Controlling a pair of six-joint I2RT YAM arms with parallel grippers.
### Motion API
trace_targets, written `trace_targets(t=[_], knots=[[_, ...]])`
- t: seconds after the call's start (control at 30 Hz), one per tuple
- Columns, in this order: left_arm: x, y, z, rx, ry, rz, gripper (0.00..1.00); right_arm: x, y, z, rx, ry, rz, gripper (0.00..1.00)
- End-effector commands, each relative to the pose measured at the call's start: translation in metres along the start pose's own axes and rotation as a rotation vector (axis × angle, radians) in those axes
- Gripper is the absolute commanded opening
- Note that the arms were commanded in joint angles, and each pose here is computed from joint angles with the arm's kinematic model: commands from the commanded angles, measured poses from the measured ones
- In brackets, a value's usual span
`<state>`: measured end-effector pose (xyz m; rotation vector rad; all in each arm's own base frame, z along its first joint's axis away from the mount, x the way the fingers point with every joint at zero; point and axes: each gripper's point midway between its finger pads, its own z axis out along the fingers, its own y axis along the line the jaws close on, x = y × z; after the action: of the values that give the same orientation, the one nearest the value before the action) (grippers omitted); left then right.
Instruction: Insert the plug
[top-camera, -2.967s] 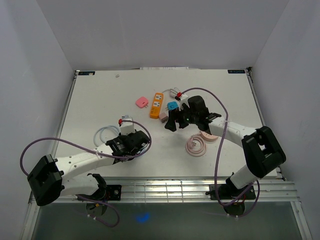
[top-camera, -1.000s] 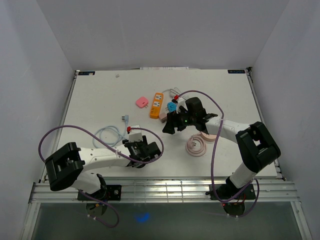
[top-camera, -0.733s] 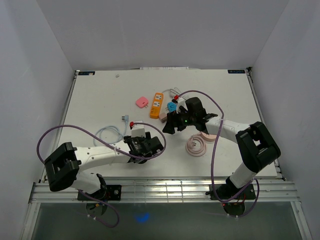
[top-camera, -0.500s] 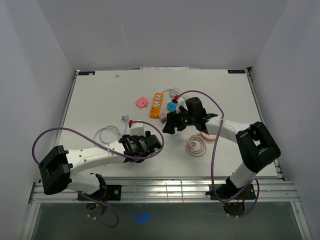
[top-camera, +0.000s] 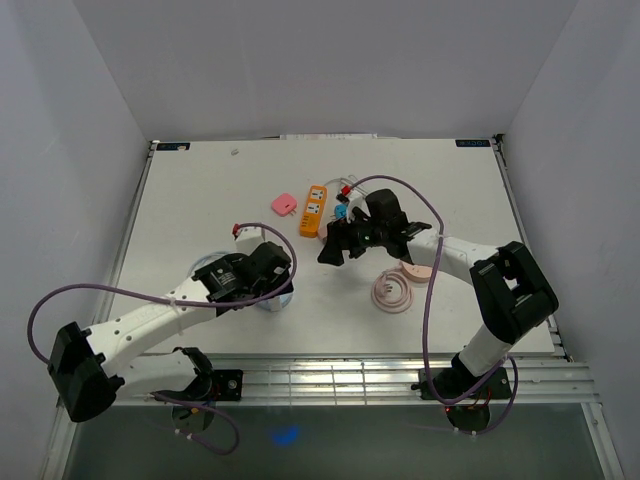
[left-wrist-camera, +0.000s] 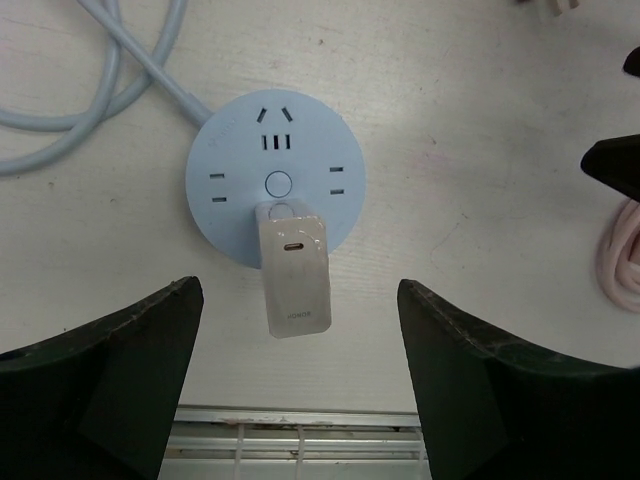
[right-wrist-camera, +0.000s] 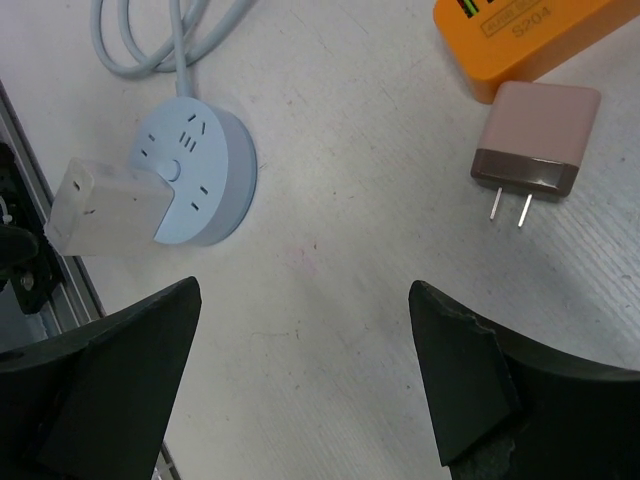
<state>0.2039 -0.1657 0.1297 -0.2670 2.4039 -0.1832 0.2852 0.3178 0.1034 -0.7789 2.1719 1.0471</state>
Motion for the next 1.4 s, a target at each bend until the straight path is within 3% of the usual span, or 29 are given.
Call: trace_targets(t=[0.0, 0.33, 0.57, 0.83, 1.07, 1.13, 1.17, 1.23, 1.37], knots=[[0.009, -0.011, 0.005, 0.008, 0.08, 0.065, 0.9, -0.015, 0.004, 0.001, -0.002, -0.019, -0.031, 0.9], [0.012, -0.016, 0.023, -0.036, 0.121, 0.113, 0.84, -0.014, 0.001, -0.005, 0.024, -0.029, -0.041, 0.9], [0.015, -0.007, 0.039, -0.034, 0.159, 0.108, 0.71, -0.02, -0.012, -0.02, 0.125, -0.076, -0.038, 0.89], [0.019, -0.004, 0.044, -0.003, 0.208, 0.169, 0.48, -0.022, -0.021, -0.029, 0.119, -0.099, -0.002, 0.88], [0.03, -0.001, 0.041, 0.016, 0.252, 0.197, 0.5, -0.022, -0.024, -0.031, 0.12, -0.105, 0.009, 0.88], [0.032, -0.003, 0.043, 0.043, 0.256, 0.226, 0.44, -0.021, -0.025, -0.032, 0.119, -0.106, 0.011, 0.88], [0.032, -0.003, 0.043, 0.057, 0.253, 0.263, 0.35, -0.023, -0.026, -0.033, 0.122, -0.11, 0.012, 0.88], [0.03, -0.005, 0.045, 0.075, 0.24, 0.292, 0.34, -0.023, -0.026, -0.034, 0.122, -0.112, 0.012, 0.88], [0.026, -0.019, 0.046, 0.161, 0.212, 0.347, 0.42, -0.025, -0.029, -0.037, 0.128, -0.124, 0.017, 0.88]])
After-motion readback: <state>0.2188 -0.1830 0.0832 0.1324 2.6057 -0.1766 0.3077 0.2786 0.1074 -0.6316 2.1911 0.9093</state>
